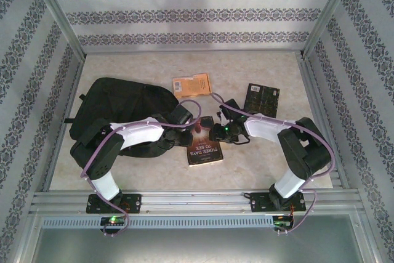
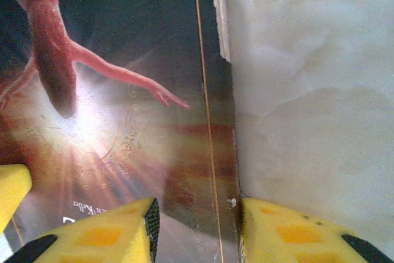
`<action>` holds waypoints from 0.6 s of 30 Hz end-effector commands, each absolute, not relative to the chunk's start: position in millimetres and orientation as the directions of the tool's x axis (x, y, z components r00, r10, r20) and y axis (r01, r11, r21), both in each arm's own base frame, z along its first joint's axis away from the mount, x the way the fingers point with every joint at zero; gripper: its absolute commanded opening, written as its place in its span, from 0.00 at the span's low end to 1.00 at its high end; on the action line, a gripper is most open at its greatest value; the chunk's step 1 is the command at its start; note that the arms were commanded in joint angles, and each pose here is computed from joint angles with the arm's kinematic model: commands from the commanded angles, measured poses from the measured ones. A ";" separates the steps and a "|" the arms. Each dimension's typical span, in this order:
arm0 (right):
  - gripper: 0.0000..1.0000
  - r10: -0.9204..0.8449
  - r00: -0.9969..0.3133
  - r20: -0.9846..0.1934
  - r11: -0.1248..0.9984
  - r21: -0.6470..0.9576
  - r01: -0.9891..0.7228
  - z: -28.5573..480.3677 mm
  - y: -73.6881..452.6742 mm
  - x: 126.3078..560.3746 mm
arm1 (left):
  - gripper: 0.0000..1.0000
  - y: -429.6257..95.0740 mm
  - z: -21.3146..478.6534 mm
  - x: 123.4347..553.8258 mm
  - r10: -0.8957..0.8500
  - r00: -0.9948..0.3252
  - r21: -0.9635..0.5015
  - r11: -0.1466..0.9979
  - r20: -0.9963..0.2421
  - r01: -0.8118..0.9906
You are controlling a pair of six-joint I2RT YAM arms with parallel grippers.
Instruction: Pack the student bag
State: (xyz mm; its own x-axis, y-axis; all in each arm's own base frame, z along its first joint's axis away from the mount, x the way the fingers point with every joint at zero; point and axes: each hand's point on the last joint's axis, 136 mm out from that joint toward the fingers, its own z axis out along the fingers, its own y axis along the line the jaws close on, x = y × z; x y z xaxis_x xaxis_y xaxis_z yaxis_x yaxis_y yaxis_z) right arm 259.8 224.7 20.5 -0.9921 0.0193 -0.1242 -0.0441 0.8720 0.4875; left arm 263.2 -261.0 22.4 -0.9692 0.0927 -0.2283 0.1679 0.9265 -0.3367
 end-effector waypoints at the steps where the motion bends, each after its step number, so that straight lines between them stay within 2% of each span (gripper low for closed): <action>1: 0.34 -0.106 -0.994 0.002 0.609 0.791 -0.063 48.8 285.1 222.9 | 0.22 -261.8 -8.0 241.3 0.166 -0.973 -0.323 0.923 -0.160 0.211; 4: 0.32 -0.063 -0.998 0.010 0.507 0.861 -0.024 76.7 287.5 226.2 | 0.19 -261.2 -7.7 241.3 0.167 -0.972 -0.323 0.922 -0.165 0.213; 8: 0.32 -0.043 -0.999 -0.010 0.441 0.897 -0.029 107.2 287.1 225.6 | 0.16 -261.1 -9.0 239.7 0.170 -0.972 -0.326 0.920 -0.163 0.216; 14: 0.33 -0.051 -0.998 -0.036 0.403 0.914 -0.054 129.4 284.2 215.8 | 0.15 -257.9 -8.8 238.0 0.178 -0.970 -0.319 0.921 -0.166 0.223; 18: 0.34 -0.054 -0.998 -0.028 0.424 0.904 -0.048 114.9 282.1 215.1 | 0.15 -258.3 -8.5 236.8 0.179 -0.970 -0.325 0.918 -0.167 0.225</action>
